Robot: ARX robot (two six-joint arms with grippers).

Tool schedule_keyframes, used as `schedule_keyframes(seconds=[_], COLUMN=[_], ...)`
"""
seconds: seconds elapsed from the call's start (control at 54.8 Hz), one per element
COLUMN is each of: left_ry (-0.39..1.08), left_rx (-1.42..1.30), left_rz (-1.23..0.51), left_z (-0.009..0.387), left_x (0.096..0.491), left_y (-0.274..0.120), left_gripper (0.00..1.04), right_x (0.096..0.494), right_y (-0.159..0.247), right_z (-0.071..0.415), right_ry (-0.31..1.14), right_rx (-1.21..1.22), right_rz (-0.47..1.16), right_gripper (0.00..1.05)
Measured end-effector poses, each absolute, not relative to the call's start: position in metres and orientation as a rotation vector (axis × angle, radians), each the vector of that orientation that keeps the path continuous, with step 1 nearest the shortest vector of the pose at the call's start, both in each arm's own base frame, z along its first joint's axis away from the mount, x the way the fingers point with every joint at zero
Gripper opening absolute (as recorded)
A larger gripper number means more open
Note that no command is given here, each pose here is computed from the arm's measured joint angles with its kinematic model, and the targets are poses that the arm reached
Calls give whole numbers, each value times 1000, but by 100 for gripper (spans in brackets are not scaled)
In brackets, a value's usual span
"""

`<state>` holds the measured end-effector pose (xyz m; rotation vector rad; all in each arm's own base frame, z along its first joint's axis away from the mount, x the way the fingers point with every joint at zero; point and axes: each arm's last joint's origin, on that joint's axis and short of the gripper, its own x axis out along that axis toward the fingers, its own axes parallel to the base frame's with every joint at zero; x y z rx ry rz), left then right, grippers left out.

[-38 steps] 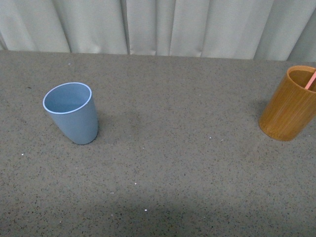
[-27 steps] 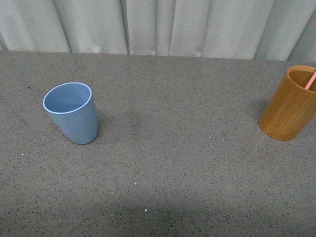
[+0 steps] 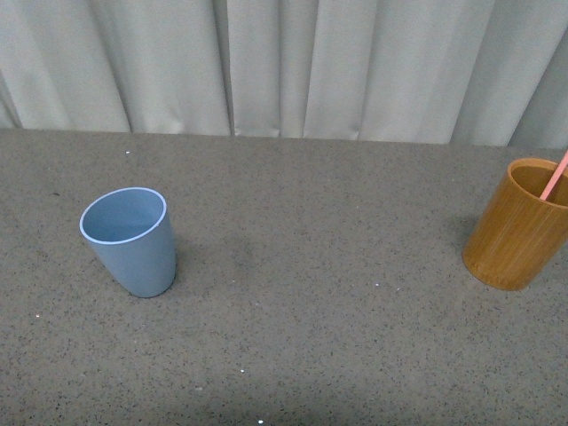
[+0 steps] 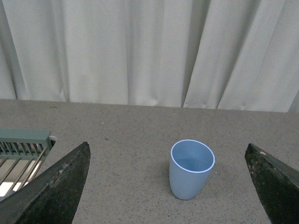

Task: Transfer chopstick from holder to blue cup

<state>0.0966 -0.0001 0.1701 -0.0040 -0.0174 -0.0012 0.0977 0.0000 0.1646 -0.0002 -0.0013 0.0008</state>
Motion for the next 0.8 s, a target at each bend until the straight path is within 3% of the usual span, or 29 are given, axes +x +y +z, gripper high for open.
schedule_keyframes(seconds=[0.804], left_ry=[-17], left_rx=[-4], left_rz=[-1], left_z=[170], left_x=[97], left_y=[0], left_gripper=[98], right_x=[98], right_y=[0], right_z=[165], right_ry=[-1], right_rx=[0], right_rz=[1], right_gripper=[95])
